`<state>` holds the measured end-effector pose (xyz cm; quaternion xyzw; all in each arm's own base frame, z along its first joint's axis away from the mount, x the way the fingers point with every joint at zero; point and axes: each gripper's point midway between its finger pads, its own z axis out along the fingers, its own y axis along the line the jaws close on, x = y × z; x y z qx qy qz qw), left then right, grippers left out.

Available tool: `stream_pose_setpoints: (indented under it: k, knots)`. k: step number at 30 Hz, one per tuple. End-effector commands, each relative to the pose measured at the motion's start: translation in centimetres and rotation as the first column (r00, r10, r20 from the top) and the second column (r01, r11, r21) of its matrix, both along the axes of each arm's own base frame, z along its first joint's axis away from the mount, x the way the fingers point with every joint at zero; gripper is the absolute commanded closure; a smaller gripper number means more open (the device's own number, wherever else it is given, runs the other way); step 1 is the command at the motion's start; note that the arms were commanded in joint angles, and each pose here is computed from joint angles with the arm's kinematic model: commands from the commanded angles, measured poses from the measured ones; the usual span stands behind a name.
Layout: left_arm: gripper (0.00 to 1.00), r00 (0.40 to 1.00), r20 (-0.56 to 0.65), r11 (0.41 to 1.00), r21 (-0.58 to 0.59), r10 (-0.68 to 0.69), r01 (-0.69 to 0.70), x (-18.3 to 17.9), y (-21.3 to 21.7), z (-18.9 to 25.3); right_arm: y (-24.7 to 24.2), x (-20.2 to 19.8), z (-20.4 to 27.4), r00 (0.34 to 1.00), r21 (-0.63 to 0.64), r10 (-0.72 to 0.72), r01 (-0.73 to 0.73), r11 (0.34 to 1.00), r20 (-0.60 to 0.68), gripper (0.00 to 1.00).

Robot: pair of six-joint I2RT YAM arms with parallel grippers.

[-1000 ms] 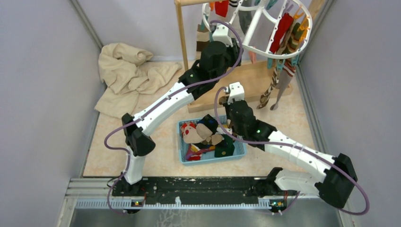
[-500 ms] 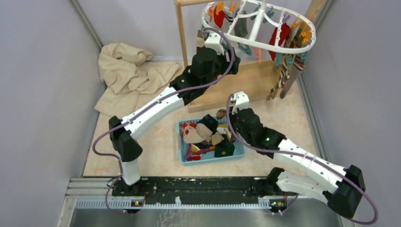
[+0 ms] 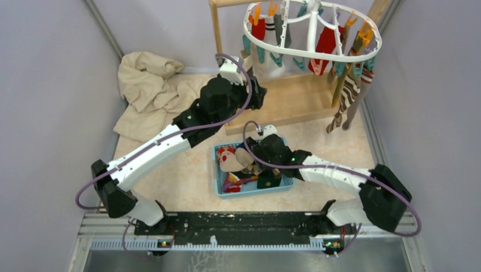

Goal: Remove the socks clipped to the hanger
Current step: Place the sock in the bin.

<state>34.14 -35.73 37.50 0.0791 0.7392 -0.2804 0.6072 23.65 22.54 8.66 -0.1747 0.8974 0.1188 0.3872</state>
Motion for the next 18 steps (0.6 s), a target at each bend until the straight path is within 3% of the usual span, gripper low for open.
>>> stream_pose_setpoints:
  k: [1, 11, 18]
  knots:
    - [0.20, 0.999, 0.005, 0.999, -0.015, 0.035, -0.035, -1.1, 2.4, -0.2, 3.3, 0.1, -0.6, 0.998, 0.059, 0.040, -0.037, 0.998, -0.053, 0.32]
    - [0.19, 0.989, -0.040, 0.990, 0.030, 0.140, -0.139, -2.9, 7.3, -4.1, 10.5, 1.2, -4.8, 0.976, 0.029, 0.139, -0.136, 0.990, -0.167, 0.36]
    - [0.18, 0.983, -0.031, 0.983, 0.032, 0.180, -0.179, -3.3, 9.4, -3.8, 14.4, 4.2, -5.4, 0.983, 0.045, 0.083, -0.077, 0.996, -0.167, 0.36]
